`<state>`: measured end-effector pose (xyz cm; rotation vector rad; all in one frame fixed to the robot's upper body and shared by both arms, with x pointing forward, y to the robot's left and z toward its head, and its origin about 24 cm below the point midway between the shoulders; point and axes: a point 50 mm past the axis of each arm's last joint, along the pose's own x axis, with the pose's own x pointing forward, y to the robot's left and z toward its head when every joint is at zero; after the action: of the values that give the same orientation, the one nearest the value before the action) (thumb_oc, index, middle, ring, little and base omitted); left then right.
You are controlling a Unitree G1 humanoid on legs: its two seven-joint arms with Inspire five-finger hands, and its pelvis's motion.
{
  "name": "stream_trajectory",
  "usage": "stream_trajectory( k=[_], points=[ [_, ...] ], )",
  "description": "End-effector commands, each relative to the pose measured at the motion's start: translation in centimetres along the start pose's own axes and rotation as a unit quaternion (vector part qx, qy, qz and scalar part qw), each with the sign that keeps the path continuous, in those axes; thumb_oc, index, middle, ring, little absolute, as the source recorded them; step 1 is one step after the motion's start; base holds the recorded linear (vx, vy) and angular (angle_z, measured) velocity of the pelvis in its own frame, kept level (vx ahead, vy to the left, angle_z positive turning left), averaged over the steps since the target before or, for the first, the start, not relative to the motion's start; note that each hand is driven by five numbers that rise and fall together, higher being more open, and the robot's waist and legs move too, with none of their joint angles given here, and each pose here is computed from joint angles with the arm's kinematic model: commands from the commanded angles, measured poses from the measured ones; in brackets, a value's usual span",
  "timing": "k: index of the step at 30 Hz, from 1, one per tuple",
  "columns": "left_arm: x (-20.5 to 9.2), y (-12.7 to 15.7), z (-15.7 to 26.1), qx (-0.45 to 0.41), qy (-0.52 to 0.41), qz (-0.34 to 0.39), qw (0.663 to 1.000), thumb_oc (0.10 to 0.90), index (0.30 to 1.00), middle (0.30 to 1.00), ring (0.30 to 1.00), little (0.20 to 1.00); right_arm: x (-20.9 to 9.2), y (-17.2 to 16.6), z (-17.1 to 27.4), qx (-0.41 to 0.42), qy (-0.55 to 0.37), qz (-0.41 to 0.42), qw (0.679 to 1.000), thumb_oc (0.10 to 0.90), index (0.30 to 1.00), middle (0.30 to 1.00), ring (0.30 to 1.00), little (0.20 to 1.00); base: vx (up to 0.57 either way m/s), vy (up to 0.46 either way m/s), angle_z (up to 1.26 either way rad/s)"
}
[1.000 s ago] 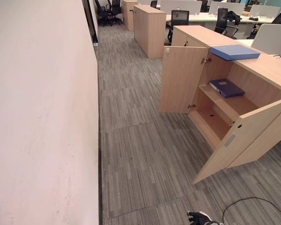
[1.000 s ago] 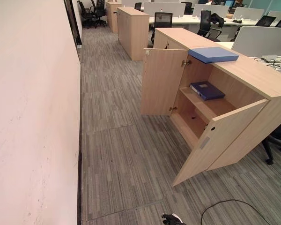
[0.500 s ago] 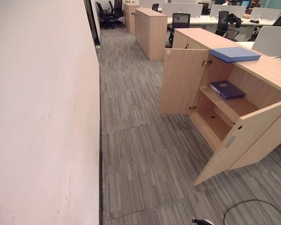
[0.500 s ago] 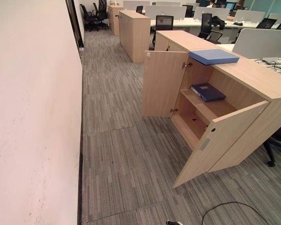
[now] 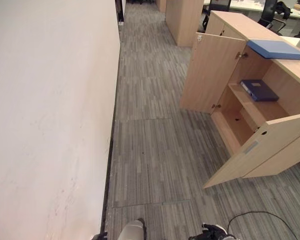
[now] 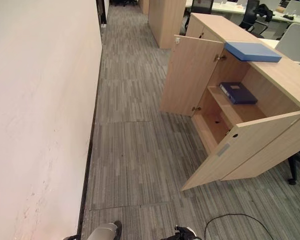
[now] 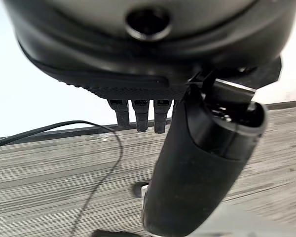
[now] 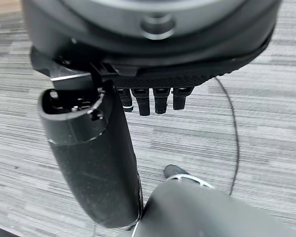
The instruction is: Put the empty folder in the office cabinet
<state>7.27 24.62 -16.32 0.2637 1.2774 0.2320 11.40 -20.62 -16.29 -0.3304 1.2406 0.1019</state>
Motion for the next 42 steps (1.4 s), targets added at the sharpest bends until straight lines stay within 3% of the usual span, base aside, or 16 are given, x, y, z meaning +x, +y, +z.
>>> stream_trajectory(
  k=[1, 10, 15, 23, 24, 26, 31, 34, 38, 42],
  points=[
    [0.1, 0.6, 0.5, -0.018, -0.012, 0.020, 1.000, 0.800, 0.900, 0.900, 0.900, 0.900, -0.5, -2.3, -3.4, -0.038, 0.052, -0.035, 0.997, 0.800, 0.900, 0.900, 0.900, 0.900, 0.21, 0.090, 0.02],
    [-0.2, 1.5, -2.2, -0.040, 0.031, 0.032, 0.998, 0.800, 0.900, 0.900, 0.900, 0.900, -0.8, -0.9, -5.8, -0.021, 0.093, -0.018, 0.995, 0.800, 0.900, 0.900, 0.900, 0.900, 0.36, 0.231, -0.36],
    [0.0, 2.5, -1.2, -0.060, 0.015, 0.044, 0.997, 0.800, 0.900, 0.900, 0.900, 0.900, -0.9, -0.7, -6.2, 0.021, 0.094, -0.014, 0.995, 0.800, 0.900, 0.900, 0.900, 0.900, 0.30, 0.324, -0.26],
    [0.0, 3.4, -0.1, -0.061, -0.006, 0.054, 0.997, 0.800, 0.900, 0.900, 0.900, 0.900, -0.6, -1.5, -3.8, 0.019, 0.041, -0.024, 0.999, 0.800, 0.900, 0.900, 0.900, 0.900, 0.25, 0.310, 0.01],
    [0.0, 2.8, -0.2, -0.039, 0.000, 0.048, 0.998, 0.800, 0.900, 0.900, 0.900, 0.900, -0.2, -1.3, -1.5, 0.022, 0.027, -0.038, 0.999, 0.800, 0.900, 0.900, 0.900, 0.900, 0.39, 0.202, 0.21],
    [-0.1, 1.8, -1.5, -0.024, 0.023, 0.035, 0.999, 0.800, 0.900, 0.900, 0.900, 0.900, -0.1, -0.8, -1.2, 0.037, 0.024, -0.029, 0.999, 0.800, 0.900, 0.900, 0.900, 0.900, 0.24, 0.110, 0.21],
    [-0.4, 0.6, -3.1, -0.036, 0.046, 0.021, 0.998, 0.800, 0.900, 0.900, 0.900, 0.900, -0.1, -1.7, 0.4, 0.034, -0.006, -0.051, 0.998, 0.800, 0.900, 0.900, 0.900, 0.900, 0.14, -0.045, 0.14],
    [-0.5, 2.7, -4.0, -0.054, 0.059, 0.050, 0.996, 0.800, 0.900, 0.900, 0.900, 0.900, -0.9, -4.9, 2.1, 0.059, -0.074, -0.077, 0.993, 0.800, 0.900, 0.900, 0.900, 0.900, 0.26, -0.251, -0.33],
    [-0.5, 3.8, -3.8, -0.061, 0.056, 0.072, 0.994, 0.800, 0.900, 0.900, 0.900, 0.900, -1.3, -3.9, 2.5, 0.048, -0.106, -0.064, 0.991, 0.800, 0.900, 0.900, 0.900, 0.900, 0.33, -0.219, -0.01],
    [-0.4, 3.0, -3.3, -0.054, 0.048, 0.071, 0.995, 0.800, 0.900, 0.900, 0.900, 0.900, -0.7, -2.1, 0.0, 0.045, -0.044, -0.048, 0.997, 0.800, 0.900, 0.900, 0.900, 0.900, 0.52, -0.272, 0.34]
  ],
)
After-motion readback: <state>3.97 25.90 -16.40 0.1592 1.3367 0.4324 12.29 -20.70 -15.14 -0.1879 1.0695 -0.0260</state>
